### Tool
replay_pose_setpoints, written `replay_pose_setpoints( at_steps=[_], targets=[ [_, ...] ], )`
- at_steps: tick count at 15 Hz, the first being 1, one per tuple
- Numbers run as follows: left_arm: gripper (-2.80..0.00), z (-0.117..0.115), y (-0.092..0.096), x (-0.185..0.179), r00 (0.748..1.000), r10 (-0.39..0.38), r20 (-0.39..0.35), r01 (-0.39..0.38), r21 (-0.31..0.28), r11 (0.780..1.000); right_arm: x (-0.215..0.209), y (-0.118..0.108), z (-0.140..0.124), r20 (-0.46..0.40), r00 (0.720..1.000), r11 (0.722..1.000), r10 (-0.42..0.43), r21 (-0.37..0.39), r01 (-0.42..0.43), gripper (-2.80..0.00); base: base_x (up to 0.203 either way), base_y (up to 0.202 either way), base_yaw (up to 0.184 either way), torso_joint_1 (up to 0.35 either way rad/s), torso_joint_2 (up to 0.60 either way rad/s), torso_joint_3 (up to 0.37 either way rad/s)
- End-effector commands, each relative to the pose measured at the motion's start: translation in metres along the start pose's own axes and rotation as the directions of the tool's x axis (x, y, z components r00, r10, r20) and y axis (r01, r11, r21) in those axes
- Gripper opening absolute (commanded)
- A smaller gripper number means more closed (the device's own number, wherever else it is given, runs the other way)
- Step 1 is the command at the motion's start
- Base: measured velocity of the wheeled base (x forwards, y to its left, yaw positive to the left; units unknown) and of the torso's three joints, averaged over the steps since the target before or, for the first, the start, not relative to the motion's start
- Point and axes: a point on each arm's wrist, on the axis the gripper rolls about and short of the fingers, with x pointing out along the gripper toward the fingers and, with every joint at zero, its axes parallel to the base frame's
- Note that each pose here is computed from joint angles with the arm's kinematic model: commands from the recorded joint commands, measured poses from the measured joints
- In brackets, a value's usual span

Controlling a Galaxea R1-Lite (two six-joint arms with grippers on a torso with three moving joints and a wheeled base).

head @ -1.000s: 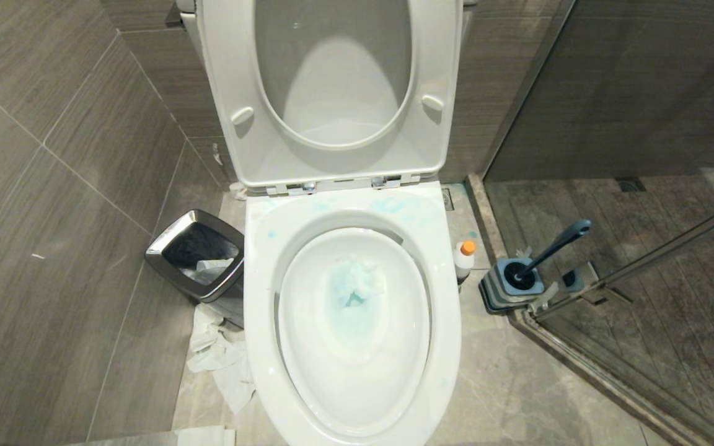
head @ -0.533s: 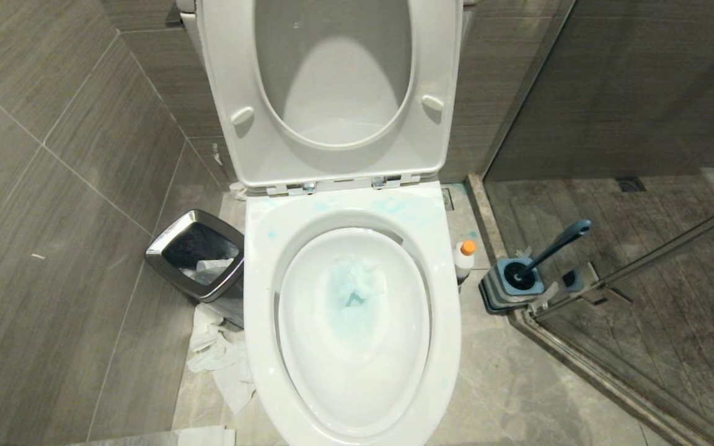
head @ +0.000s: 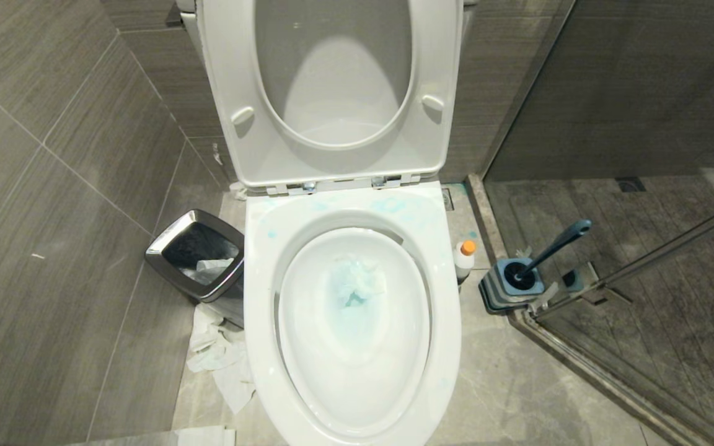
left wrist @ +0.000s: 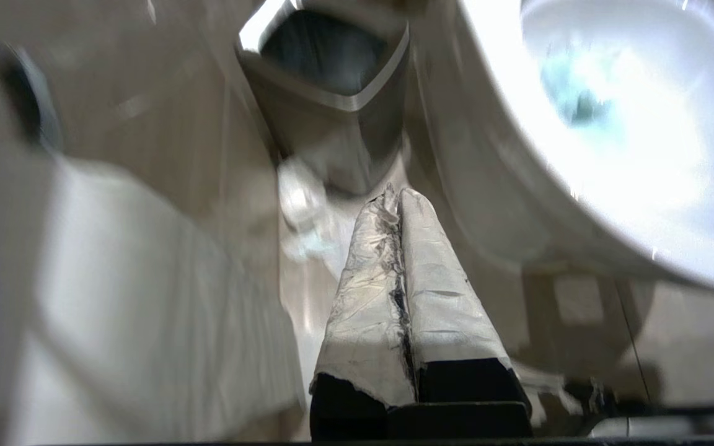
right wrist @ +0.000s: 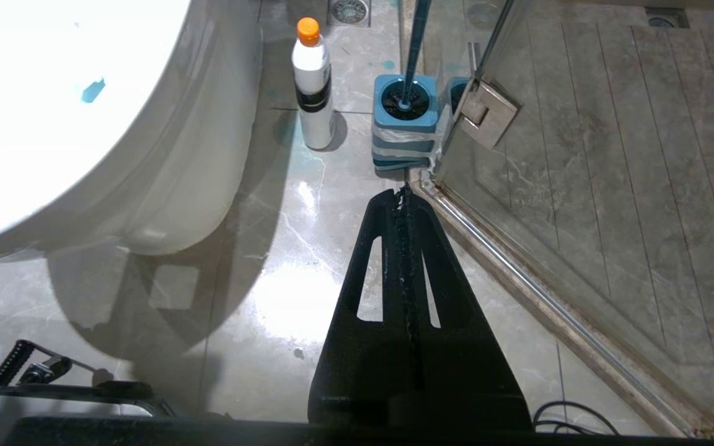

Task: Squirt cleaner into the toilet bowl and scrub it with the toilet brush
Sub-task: Close the toilet lid

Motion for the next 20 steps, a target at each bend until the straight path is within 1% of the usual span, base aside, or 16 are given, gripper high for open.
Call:
replay_pose_setpoints(
  at_steps=[1,2,3,7,10,14,17,20],
  targets=[
    [-2.8,0.032,0.002,-0.011,0.995,0.008,0.101,-0.012,0.034,0.999,0.0,0.0,0.0,-0.002,1.0,1.0,0.003,0.0,-0.003,-2.8,0.0,0.0,0.0,0.0,0.0,0.0],
    [-2.8,0.049,0.002,-0.018,0.99,0.011,0.139,-0.017,0.048,0.999,0.0,0.0,0.0,-0.002,1.0,1.0,0.003,0.0,-0.003,-2.8,0.0,0.0,0.0,0.0,0.0,0.0],
    [-2.8,0.063,0.003,-0.024,0.987,0.012,0.163,-0.021,0.058,0.998,0.0,0.0,0.0,-0.002,1.0,1.0,0.001,0.0,-0.001,-2.8,0.0,0.0,0.0,0.0,0.0,0.0],
    [-2.8,0.125,0.005,-0.03,0.978,0.006,0.209,-0.031,0.118,0.992,0.0,0.0,0.0,-0.002,1.0,1.0,0.001,0.0,-0.001,-2.8,0.0,0.0,0.0,0.0,0.0,0.0],
    [-2.8,0.165,0.007,-0.024,0.972,0.001,0.236,-0.033,0.13,0.991,0.0,0.0,0.0,-0.002,1.0,1.0,0.001,0.0,-0.001,-2.8,0.0,0.0,0.0,0.0,0.0,0.0],
    [-2.8,0.222,0.009,-0.003,0.968,-0.003,0.251,-0.031,0.132,0.991,0.0,0.0,0.0,-0.002,1.0,1.0,0.001,0.0,-0.001,-2.8,0.0,0.0,0.0,0.0,0.0,0.0],
    [-2.8,0.256,0.01,0.029,0.972,-0.045,0.23,0.014,0.134,0.991,0.0,0.0,0.0,-0.002,1.0,1.0,0.001,0.0,-0.001,-2.8,0.0,0.0,0.0,0.0,0.0,0.0],
    [-2.8,0.283,0.008,0.065,0.968,-0.139,0.211,0.112,0.132,0.985,0.0,0.0,0.0,-0.002,1.0,1.0,0.001,0.0,-0.001,-2.8,0.0,0.0,0.0,0.0,0.0,0.0]
  ],
)
